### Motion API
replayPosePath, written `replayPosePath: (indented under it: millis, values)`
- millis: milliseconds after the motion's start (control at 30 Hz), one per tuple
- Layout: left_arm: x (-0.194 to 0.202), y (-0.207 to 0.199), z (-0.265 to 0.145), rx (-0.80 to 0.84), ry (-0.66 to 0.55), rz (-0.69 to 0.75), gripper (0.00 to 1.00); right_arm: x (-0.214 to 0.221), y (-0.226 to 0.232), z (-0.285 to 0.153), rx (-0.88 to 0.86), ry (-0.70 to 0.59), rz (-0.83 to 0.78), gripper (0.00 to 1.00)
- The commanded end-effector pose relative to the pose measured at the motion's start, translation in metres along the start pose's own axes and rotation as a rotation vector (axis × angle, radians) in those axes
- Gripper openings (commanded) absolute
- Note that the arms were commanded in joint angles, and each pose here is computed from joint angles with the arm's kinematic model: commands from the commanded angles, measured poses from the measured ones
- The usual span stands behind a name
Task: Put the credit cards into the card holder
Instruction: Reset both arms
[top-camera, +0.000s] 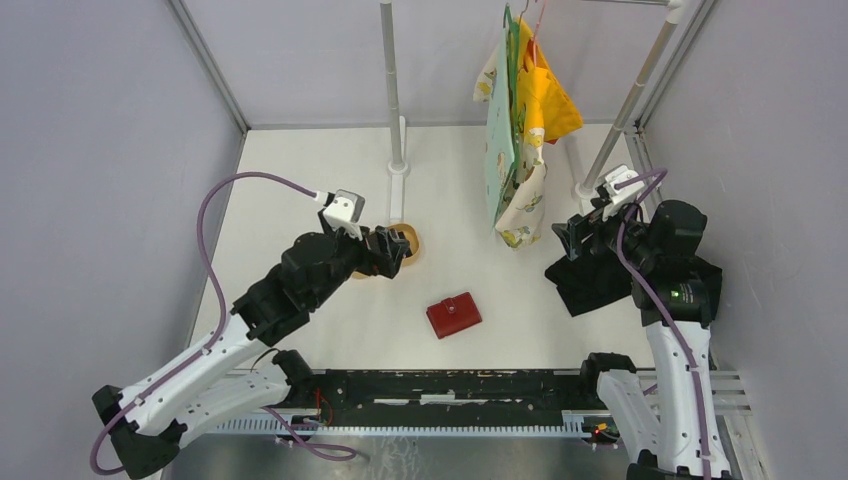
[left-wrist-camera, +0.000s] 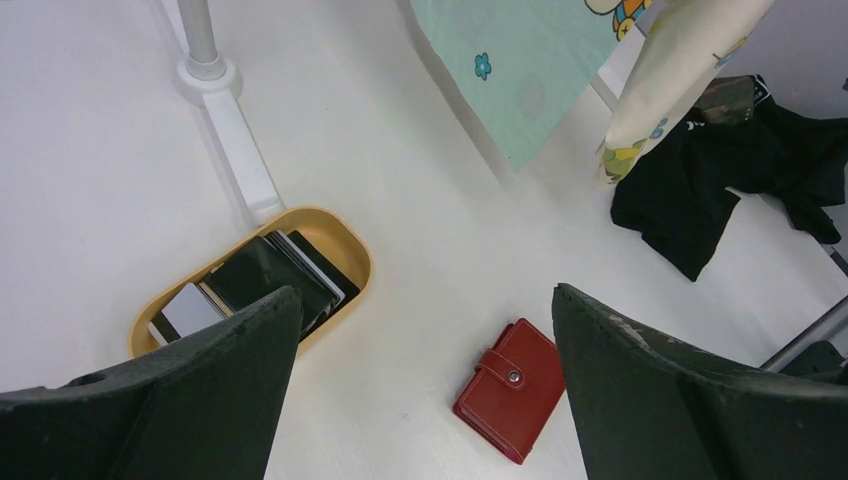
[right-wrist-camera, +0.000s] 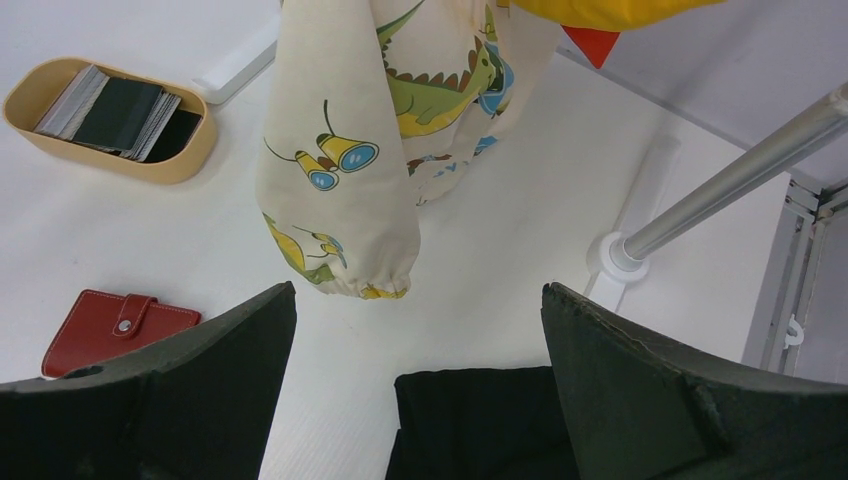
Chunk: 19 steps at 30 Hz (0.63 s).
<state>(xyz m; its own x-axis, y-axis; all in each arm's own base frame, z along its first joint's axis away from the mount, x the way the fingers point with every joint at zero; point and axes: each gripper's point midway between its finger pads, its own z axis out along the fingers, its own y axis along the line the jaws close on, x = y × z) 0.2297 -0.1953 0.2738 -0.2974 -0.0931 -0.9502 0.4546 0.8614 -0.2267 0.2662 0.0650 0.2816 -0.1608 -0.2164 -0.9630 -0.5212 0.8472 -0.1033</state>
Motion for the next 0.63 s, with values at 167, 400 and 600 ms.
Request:
replayPosePath:
  millis: [167,400,600]
  values:
    - [-0.003,-0.004,0.007,0.015,-0.054,-0.051,1.00,-0.025,0.000,-0.003,-0.007,-0.074,-0.017,0.98]
    - [0.000,0.001,0.007,-0.005,-0.038,-0.026,1.00,-0.025,-0.003,-0.003,0.012,-0.078,-0.020,0.98]
    - [0.005,0.003,0.010,-0.020,-0.029,-0.014,1.00,-0.026,-0.013,-0.005,0.069,-0.073,-0.040,0.98]
